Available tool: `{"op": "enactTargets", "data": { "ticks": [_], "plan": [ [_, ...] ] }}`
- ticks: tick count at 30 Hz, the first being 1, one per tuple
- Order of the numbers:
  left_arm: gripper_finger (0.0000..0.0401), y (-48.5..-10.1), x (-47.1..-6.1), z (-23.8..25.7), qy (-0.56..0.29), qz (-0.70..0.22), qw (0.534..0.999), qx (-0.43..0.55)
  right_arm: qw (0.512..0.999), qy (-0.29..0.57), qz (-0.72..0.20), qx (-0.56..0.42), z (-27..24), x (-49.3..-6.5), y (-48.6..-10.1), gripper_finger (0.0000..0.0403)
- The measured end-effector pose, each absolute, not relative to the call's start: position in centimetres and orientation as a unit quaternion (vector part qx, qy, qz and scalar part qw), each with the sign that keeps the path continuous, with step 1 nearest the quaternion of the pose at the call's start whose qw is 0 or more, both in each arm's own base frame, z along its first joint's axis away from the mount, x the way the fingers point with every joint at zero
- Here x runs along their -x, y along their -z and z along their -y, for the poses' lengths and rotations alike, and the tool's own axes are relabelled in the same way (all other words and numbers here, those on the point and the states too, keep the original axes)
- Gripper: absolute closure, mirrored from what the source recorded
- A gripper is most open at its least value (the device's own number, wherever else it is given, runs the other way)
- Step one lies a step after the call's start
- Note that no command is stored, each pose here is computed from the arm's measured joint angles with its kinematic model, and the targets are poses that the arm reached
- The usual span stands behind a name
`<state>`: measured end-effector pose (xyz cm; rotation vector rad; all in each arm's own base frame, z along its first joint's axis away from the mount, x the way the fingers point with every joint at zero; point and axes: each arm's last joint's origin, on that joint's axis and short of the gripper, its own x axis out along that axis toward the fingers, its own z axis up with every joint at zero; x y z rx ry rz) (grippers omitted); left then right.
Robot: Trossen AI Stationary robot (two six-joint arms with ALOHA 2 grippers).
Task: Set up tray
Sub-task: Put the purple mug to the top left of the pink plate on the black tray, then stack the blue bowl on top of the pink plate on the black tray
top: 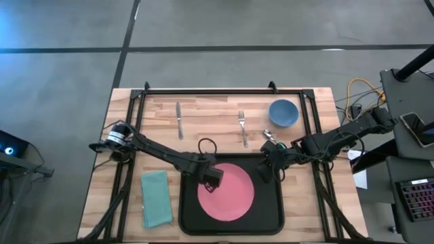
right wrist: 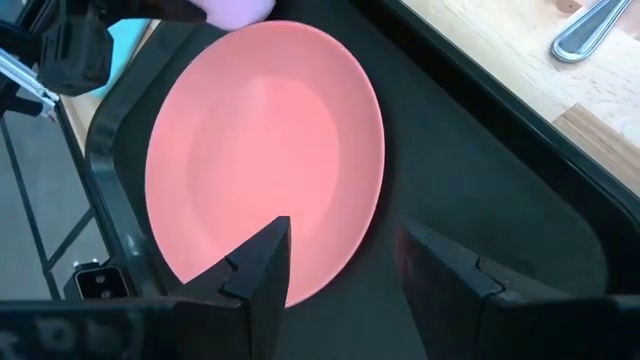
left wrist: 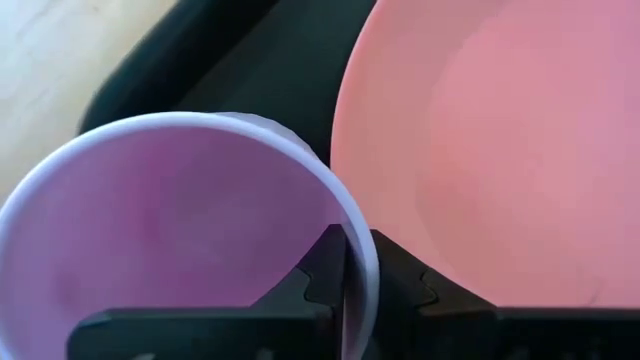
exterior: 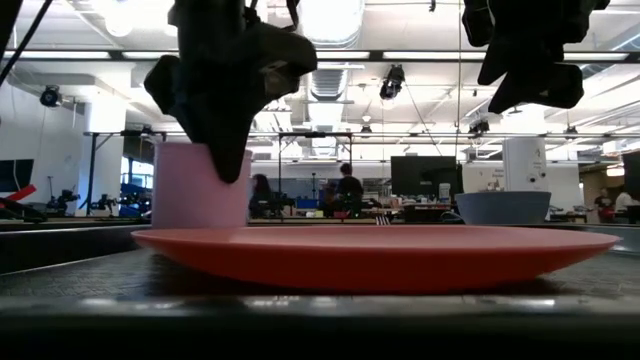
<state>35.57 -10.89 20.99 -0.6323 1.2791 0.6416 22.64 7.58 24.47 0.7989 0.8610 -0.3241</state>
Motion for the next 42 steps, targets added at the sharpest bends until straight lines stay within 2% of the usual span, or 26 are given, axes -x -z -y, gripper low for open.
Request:
{"op": "enactTargets", "data": {
  "ticks": [15, 27, 35, 38, 42],
  "plan": [
    [0.0382, -21.2, -35.2, 11.2, -0.307, -0.569, 0.706, 0.29, 0.82, 0.152, -0.405, -0.374, -7.6, -22.6, -24.5, 0.0236],
    [0.0258, -22.1, -34.8, 11.7, -0.314, -0.551, 0.717, 0.291, 0.826, 0.159, -0.398, -0.365, -7.5, -22.7, -24.5, 0.0236],
    [0.0233, -27.0, -33.7, 11.1, -0.304, -0.481, 0.761, 0.312, 0.83, 0.155, -0.4, -0.356, -7.5, -22.7, -24.5, 0.0236],
    [0.0233, -29.0, -32.2, 10.2, -0.345, -0.439, 0.768, 0.313, 0.83, 0.154, -0.4, -0.355, -7.5, -22.7, -24.5, 0.0236],
    [0.0233, -30.3, -29.4, 7.9, -0.451, -0.413, 0.737, 0.287, 0.831, 0.154, -0.4, -0.355, -7.5, -22.7, -24.5, 0.0236]
  ]
}}
